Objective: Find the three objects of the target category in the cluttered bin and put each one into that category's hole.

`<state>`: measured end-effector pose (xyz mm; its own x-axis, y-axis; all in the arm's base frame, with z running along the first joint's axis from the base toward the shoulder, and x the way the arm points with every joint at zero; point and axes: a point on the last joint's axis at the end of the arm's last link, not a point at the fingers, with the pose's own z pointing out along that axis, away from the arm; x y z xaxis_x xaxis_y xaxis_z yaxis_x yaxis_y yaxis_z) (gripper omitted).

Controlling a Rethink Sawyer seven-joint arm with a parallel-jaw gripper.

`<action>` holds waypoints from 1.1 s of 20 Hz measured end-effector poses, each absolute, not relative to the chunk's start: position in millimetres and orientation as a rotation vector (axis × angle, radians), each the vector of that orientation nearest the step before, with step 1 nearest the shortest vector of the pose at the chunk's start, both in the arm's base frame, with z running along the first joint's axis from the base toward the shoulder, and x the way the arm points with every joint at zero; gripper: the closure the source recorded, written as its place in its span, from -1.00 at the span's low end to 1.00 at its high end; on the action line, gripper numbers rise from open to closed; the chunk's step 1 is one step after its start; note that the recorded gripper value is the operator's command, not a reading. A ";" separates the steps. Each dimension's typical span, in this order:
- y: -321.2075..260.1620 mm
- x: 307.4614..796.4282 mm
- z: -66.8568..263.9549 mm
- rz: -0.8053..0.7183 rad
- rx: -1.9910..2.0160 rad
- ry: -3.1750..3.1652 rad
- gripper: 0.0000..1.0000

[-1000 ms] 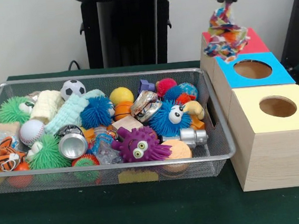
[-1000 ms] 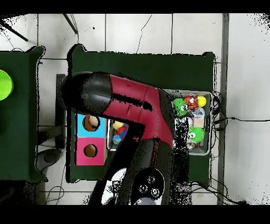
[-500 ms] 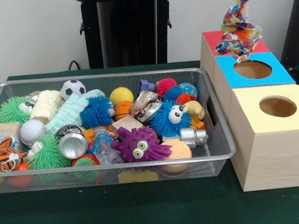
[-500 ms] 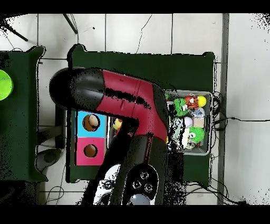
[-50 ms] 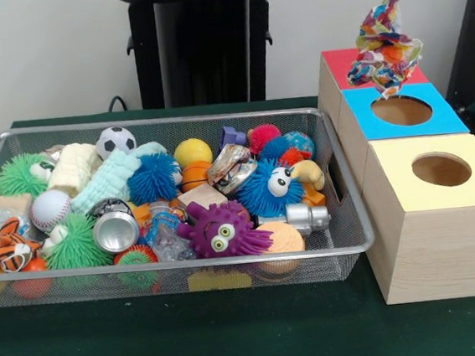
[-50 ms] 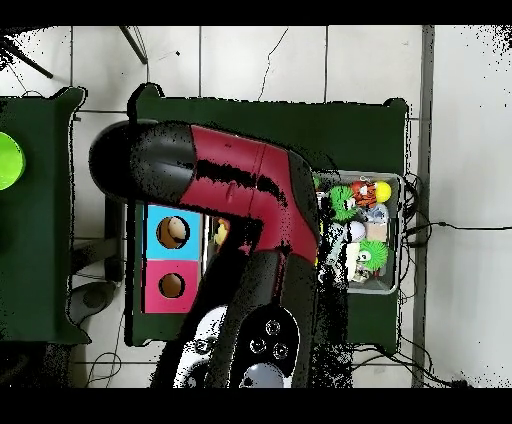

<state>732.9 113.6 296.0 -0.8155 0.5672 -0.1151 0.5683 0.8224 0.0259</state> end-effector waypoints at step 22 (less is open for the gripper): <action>119.3 772.0 297.8 -0.028 0.857 2.912 1.00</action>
<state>772.0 119.3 297.8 -0.8353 0.5392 -0.1072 0.5412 0.8408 0.0122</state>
